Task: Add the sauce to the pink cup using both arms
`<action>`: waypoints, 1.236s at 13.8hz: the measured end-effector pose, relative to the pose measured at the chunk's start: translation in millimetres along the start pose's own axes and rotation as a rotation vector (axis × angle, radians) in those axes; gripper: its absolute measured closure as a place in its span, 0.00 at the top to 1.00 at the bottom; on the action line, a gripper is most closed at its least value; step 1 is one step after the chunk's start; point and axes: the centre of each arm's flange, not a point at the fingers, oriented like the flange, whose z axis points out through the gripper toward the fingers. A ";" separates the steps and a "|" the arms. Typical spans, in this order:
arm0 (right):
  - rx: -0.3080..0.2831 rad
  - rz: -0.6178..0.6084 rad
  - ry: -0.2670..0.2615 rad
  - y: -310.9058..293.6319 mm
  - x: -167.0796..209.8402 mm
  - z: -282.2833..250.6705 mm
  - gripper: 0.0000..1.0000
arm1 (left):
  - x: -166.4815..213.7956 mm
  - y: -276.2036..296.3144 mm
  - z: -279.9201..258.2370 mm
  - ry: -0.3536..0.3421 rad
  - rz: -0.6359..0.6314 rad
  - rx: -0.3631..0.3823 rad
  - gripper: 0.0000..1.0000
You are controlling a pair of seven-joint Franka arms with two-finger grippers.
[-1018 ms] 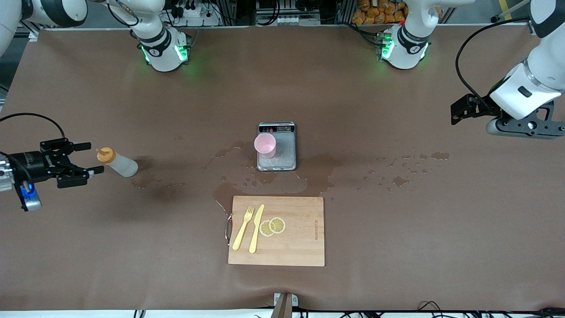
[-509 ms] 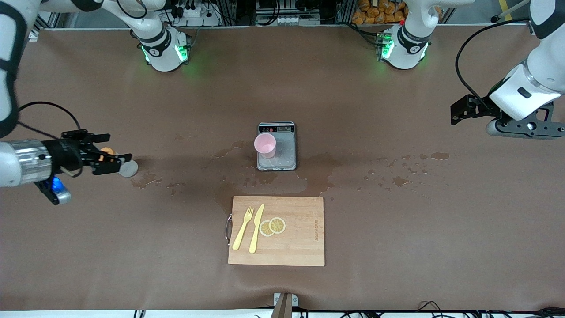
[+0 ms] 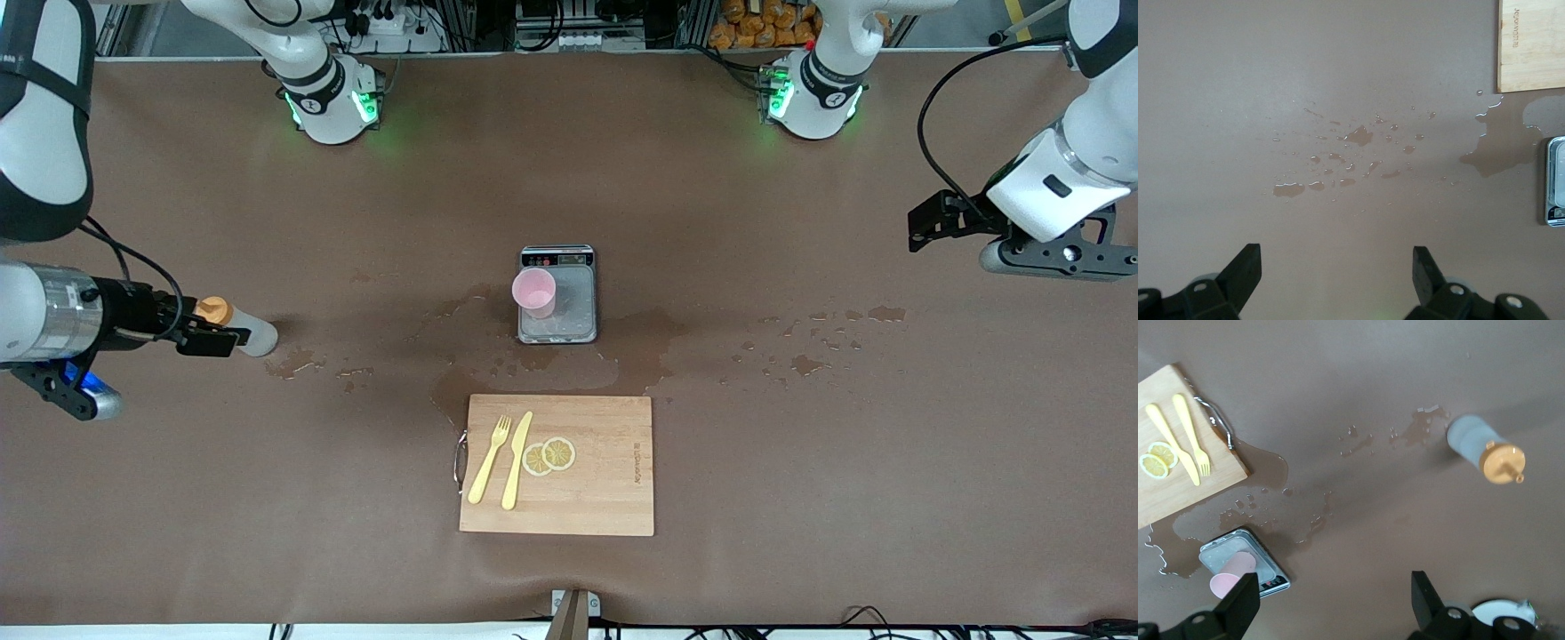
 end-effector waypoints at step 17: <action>0.040 -0.166 0.181 41.6 -62.6 52.6 1.00 | 0.5 5.9 -10.5 0.022 0.011 0.000 1.00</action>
